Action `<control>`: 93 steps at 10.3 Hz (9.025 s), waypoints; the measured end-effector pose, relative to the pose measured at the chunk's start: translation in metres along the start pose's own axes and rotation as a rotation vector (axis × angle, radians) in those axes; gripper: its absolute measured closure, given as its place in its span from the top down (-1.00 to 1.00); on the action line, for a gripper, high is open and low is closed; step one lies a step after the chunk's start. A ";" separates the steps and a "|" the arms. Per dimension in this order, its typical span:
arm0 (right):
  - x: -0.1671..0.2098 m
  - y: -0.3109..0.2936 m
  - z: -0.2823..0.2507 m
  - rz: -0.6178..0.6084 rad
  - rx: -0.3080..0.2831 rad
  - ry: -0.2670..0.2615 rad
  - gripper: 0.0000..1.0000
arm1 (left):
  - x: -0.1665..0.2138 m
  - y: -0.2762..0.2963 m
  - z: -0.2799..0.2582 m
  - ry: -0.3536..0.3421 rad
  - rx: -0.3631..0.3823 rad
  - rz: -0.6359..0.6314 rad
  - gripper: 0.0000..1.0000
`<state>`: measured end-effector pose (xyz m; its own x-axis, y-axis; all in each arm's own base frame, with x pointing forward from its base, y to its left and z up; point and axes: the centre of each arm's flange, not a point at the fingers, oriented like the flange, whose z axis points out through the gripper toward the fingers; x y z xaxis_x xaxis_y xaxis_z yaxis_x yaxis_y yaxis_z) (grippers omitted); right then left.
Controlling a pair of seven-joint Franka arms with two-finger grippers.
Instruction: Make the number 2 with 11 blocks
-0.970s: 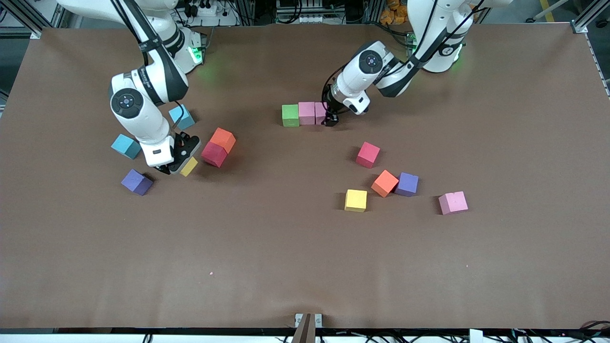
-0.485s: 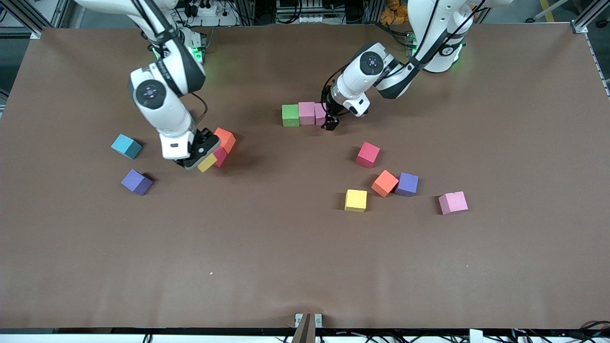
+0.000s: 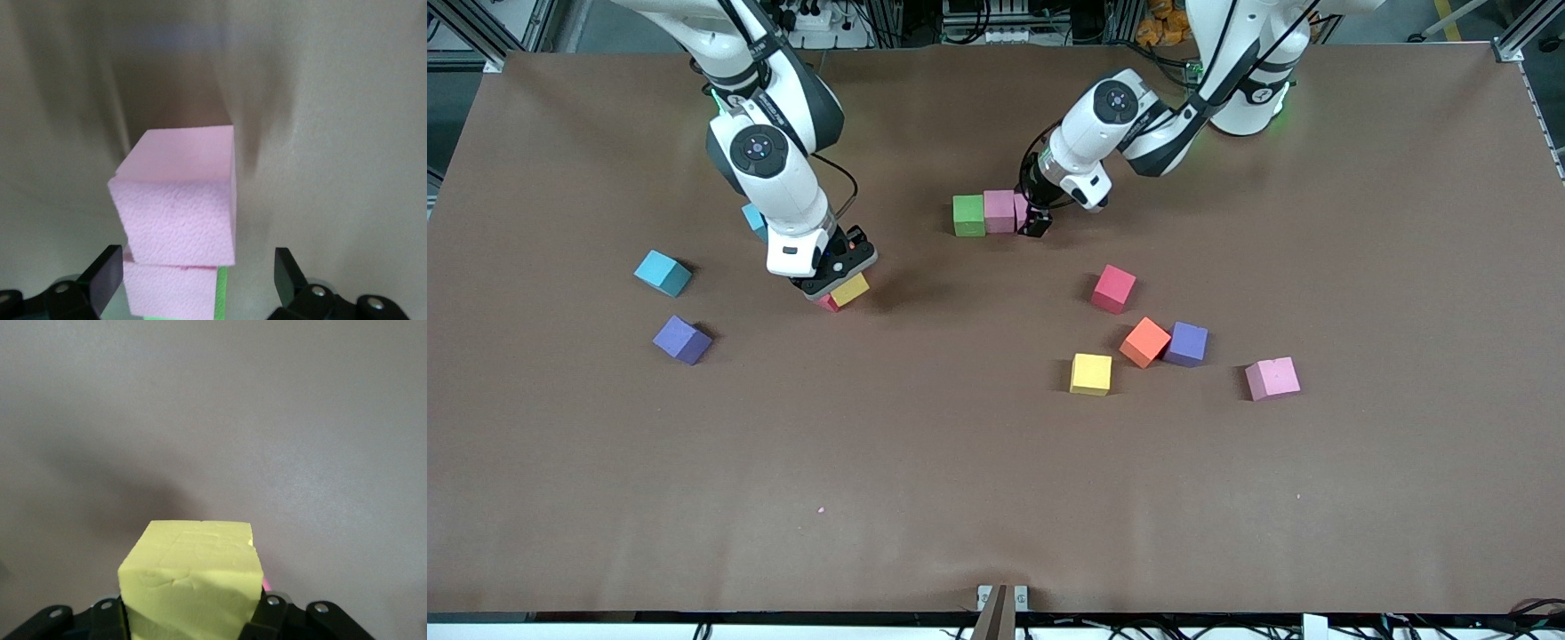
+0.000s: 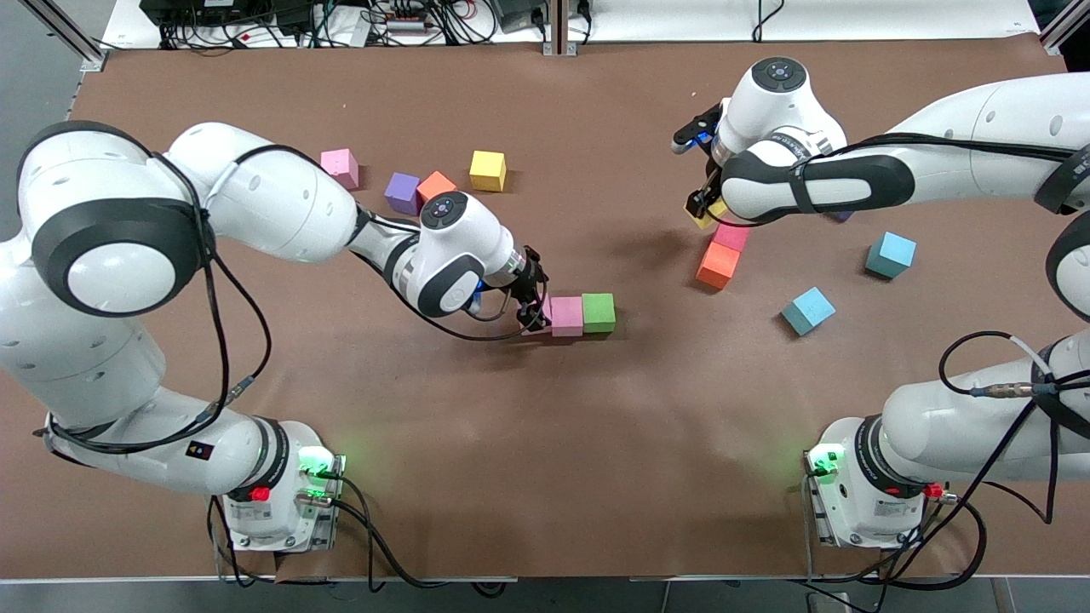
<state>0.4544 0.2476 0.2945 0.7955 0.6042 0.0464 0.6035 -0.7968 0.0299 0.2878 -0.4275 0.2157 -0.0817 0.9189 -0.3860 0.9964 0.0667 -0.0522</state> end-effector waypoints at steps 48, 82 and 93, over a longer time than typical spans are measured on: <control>0.120 -0.339 0.092 0.530 0.004 -0.066 0.18 | 0.022 0.349 -0.061 0.341 0.253 1.686 1.00; 0.116 -0.344 0.093 0.483 0.001 -0.082 0.22 | 0.036 0.333 -0.027 0.308 0.333 1.686 0.21; 0.112 -0.331 -0.031 0.463 -0.023 -0.092 1.00 | 0.011 0.332 -0.118 0.281 0.318 1.604 0.21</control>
<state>0.3417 0.5791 0.3208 0.9828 0.1824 -0.0286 0.1836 -0.9818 0.0495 0.6204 -0.3490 0.3024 0.9979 0.0099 -0.0634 0.0112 -0.9997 0.0212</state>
